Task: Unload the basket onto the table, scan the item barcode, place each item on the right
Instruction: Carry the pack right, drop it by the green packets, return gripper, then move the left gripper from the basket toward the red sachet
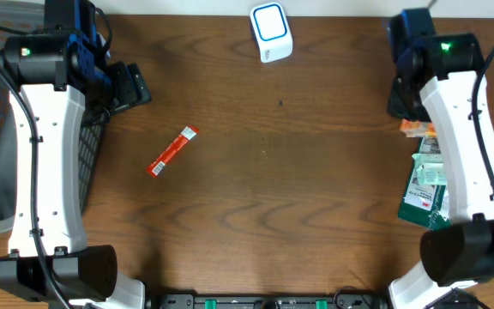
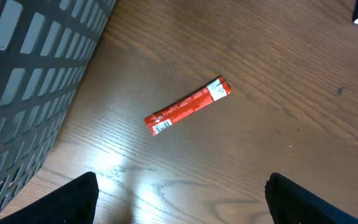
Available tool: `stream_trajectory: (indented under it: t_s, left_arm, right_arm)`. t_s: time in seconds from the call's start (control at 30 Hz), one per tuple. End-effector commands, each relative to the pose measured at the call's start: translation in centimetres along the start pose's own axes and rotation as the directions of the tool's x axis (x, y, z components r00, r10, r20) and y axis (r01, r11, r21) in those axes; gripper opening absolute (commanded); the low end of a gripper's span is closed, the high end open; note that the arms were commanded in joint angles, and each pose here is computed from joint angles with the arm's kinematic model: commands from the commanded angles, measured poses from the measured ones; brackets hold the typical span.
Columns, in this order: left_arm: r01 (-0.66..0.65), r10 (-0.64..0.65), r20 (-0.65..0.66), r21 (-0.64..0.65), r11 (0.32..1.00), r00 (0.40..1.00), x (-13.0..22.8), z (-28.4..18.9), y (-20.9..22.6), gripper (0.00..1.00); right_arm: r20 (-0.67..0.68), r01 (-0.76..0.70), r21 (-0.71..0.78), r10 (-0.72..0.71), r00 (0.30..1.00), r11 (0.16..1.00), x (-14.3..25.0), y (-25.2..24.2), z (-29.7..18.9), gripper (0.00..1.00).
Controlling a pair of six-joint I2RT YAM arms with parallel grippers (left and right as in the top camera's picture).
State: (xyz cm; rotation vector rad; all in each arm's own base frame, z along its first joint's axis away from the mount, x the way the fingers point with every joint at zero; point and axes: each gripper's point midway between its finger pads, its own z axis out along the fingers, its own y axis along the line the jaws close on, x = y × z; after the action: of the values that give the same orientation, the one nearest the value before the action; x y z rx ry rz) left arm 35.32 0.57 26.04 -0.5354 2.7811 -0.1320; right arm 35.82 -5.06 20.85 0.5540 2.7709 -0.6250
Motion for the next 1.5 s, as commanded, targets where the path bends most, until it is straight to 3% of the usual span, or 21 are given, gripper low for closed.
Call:
stream_trajectory:
  t_s: [0.0,0.23,0.4,0.5,0.73,0.8,0.83,1.1,1.47]
  left_arm:
    - [-0.013,0.013,0.0,-0.002,1.0,1.0,0.2,-0.2,0.1,0.87]
    - [-0.013,0.013,0.0,-0.002,1.0,1.0,0.2,-0.2,0.1,0.86]
    - [-0.013,0.013,0.0,-0.002,1.0,1.0,0.2,-0.2,0.1,0.86]
    - [-0.012,0.012,0.0,-0.002,1.0,1.0,0.2,-0.2,0.1,0.86]
    - [-0.012,0.012,0.0,-0.002,1.0,1.0,0.2,-0.2,0.1,0.86]
    - [-0.012,0.012,0.0,-0.002,1.0,1.0,0.2,-0.2,0.1,0.86]
    - [-0.012,0.012,0.0,-0.002,1.0,1.0,0.2,-0.2,0.1,0.86]
    - [-0.012,0.012,0.0,-0.002,1.0,1.0,0.2,-0.2,0.1,0.86]
    - [-0.012,0.012,0.008,0.001,1.0,1.0,0.0,-0.2,0.0,0.86]
  right_arm:
    - [-0.059,-0.109,0.045,0.111,0.992,0.993,1.2,-2.2,3.8,0.01]
    - [-0.142,-0.275,0.027,0.276,0.951,0.961,2.3,-4.8,9.9,0.02]
    - [-0.202,-0.361,-0.045,0.346,0.916,0.931,2.7,-5.3,11.5,0.02]
    - [-0.253,-0.324,-0.191,0.273,0.928,0.926,2.8,-3.1,11.1,0.26]
    - [-0.285,-0.182,-0.6,0.005,0.959,0.779,3.7,4.9,7.4,0.4]
    - [-0.275,-0.148,-0.651,-0.049,0.96,0.745,4.3,6.7,6.5,0.67]
    - [-0.274,-0.135,-0.662,-0.07,0.959,0.738,4.8,7.5,6.2,0.7]
    - [-0.172,0.043,-0.72,-0.238,0.956,0.692,8.4,14.6,5.5,0.71]
    - [0.084,0.299,-0.779,-0.381,0.921,0.551,11.3,22.9,1.8,0.68]
